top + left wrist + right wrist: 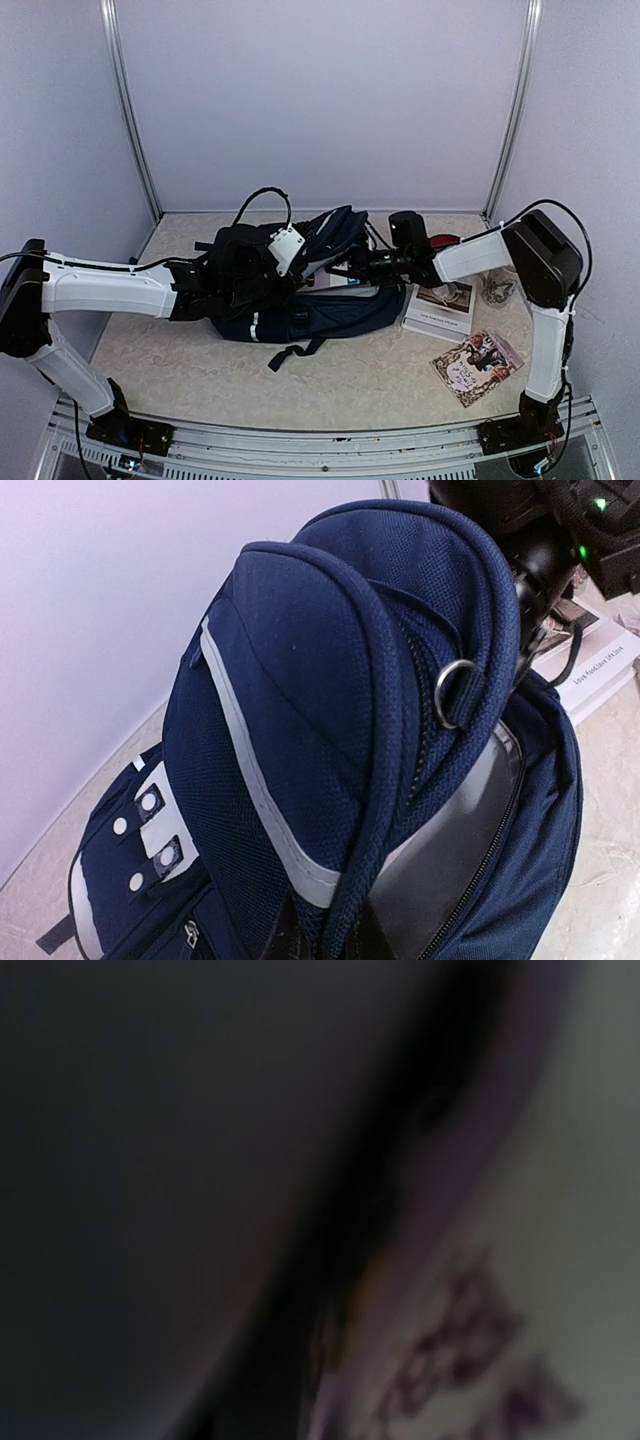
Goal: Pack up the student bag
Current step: Place the book in the largest pocket of the bag.
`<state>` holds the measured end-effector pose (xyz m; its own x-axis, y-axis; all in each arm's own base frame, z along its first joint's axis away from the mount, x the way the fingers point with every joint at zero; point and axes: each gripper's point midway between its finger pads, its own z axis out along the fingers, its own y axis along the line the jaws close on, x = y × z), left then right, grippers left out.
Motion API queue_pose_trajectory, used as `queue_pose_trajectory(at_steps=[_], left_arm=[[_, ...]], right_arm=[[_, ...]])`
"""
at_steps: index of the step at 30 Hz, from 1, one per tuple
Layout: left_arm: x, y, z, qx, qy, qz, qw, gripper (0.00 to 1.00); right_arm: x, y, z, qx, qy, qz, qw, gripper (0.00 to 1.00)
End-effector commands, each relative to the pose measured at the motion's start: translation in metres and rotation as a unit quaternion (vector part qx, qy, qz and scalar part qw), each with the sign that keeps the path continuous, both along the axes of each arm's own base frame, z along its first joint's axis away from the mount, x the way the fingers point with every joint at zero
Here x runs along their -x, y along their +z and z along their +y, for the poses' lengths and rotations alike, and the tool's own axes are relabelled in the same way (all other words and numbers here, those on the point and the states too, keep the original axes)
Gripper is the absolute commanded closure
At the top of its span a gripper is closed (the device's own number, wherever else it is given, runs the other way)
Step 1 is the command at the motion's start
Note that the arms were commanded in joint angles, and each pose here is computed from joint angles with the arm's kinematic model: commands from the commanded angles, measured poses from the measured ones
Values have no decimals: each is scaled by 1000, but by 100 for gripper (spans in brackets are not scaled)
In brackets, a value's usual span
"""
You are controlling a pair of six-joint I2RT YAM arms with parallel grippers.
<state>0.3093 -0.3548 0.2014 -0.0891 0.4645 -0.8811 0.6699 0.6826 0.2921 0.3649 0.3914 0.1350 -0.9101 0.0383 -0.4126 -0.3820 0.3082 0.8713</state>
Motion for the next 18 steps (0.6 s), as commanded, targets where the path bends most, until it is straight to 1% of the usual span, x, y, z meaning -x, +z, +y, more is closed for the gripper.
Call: queue_pose_trajectory(at_steps=[1, 2, 4, 7, 9, 10, 11, 12, 14, 16, 18], left_arm=[[-13, 86, 7, 121, 40, -84, 988, 100], [-15, 84, 13, 119, 51, -82, 988, 100], [-23, 81, 26, 121, 75, -77, 987, 100], [-38, 73, 48, 126, 112, -65, 983, 100], [-48, 68, 59, 126, 132, -58, 982, 100], [-51, 65, 62, 122, 136, -58, 982, 100], [-53, 62, 65, 117, 139, -58, 982, 100], [-55, 59, 67, 112, 141, -59, 982, 100], [-60, 51, 71, 97, 152, -58, 982, 100], [-67, 43, 79, 85, 171, -53, 980, 100], [-72, 35, 83, 75, 183, -48, 979, 100]], right_arm=[[-13, 31, 47, -54, 31, -33, 998, 75], [-15, 29, 47, -46, 27, -35, 998, 71], [-17, 26, 40, -12, 12, -58, 998, 57], [-18, 25, 20, 76, -9, -105, 992, 39], [-16, 36, -1, 137, -25, -143, 980, 25], [-17, 41, -13, 168, -39, -162, 972, 15], [-19, 43, -30, 215, -59, -185, 957, 7], [-19, 51, -43, 242, -73, -203, 946, 1], [-18, 68, -67, 289, -97, -230, 924, 0], [-14, 76, -92, 337, -118, -240, 903, 0], [-8, 74, -120, 392, -136, -238, 878, 0]])
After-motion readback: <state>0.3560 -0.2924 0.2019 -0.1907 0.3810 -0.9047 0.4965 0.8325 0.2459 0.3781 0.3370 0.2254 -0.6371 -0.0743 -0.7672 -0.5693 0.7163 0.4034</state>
